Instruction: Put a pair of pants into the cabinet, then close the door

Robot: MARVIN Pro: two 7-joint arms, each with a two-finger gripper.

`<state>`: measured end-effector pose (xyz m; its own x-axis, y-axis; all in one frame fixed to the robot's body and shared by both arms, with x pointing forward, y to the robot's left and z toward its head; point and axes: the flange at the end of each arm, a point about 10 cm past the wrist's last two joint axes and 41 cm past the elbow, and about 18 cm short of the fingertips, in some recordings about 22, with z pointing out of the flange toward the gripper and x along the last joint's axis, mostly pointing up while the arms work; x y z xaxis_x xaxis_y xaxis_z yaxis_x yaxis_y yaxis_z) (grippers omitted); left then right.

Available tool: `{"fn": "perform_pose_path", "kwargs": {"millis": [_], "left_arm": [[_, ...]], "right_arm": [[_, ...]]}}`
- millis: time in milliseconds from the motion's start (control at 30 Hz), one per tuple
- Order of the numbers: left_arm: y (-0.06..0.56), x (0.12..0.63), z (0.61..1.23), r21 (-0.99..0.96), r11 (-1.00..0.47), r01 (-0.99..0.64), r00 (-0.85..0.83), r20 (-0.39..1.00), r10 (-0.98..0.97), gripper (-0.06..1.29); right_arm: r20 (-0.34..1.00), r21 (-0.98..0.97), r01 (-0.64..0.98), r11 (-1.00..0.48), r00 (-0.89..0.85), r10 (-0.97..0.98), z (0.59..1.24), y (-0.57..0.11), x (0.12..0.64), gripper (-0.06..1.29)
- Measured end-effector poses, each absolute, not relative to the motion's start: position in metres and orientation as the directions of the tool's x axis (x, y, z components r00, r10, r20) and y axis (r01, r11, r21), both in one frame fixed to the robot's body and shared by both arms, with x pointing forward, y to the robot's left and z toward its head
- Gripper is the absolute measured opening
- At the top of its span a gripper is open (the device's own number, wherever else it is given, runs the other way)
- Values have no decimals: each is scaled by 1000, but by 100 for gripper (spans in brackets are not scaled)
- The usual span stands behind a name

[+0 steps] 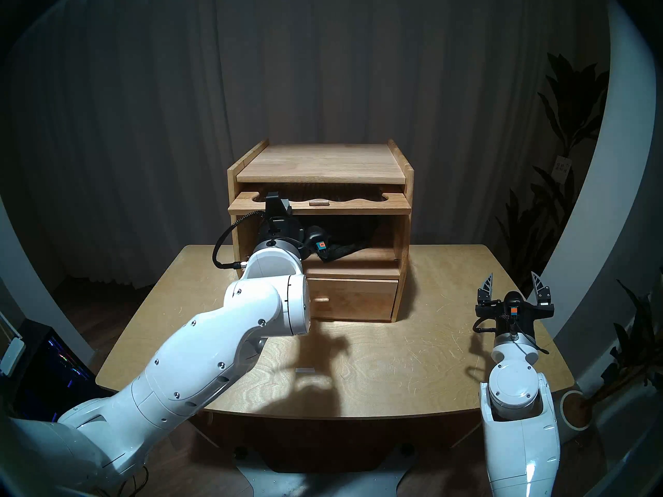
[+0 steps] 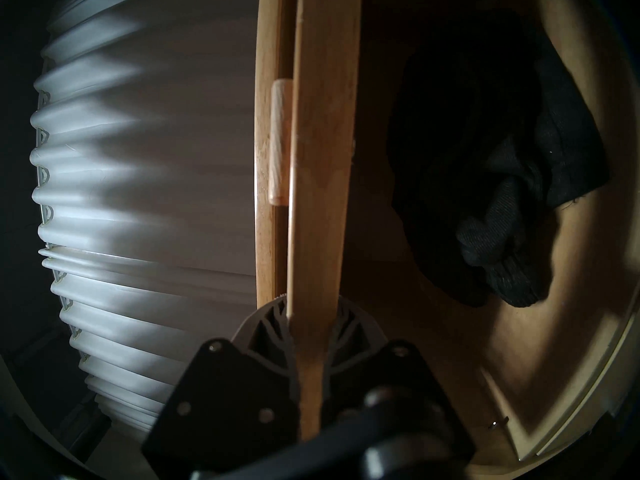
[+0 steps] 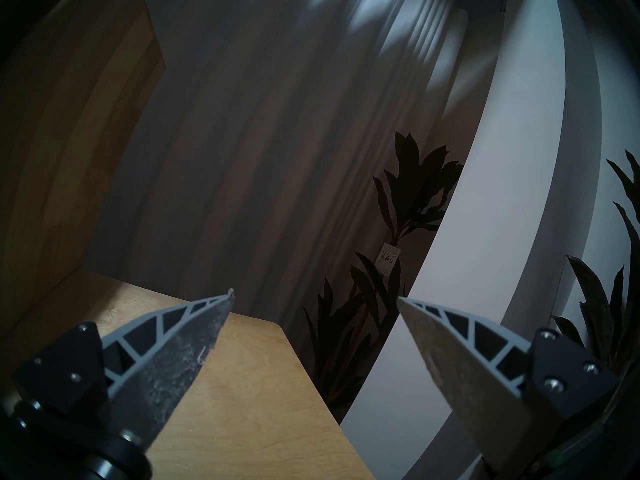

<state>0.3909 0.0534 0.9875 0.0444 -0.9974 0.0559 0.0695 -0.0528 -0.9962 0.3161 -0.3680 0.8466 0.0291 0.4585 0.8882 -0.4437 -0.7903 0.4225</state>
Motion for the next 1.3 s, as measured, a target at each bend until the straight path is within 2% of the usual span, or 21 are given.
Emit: {"fn": "perform_pose_path", "kwargs": {"millis": [233,367,1133,1200,1267,1300], "left_arm": [[55,379,987,-996,-44,73,45,47,-998,4],[56,378,986,-996,-30,82,51,34,-998,-3],[62,415,985,-992,66,111,37,-62,-997,-2],[63,419,988,-991,70,118,33,-66,-997,1],[64,423,989,-990,71,123,28,-68,-997,23],[64,424,990,-990,72,124,25,-69,-997,30]], "right_arm": [[887,427,-437,-792,34,460,844,-368,318,125],[886,431,-440,-788,39,462,843,-371,319,125],[885,432,-464,-774,52,463,843,-386,314,125],[885,432,-464,-773,52,463,843,-385,314,125],[884,434,-465,-772,52,465,843,-385,314,125],[883,435,-465,-771,52,466,843,-385,314,125]]}}
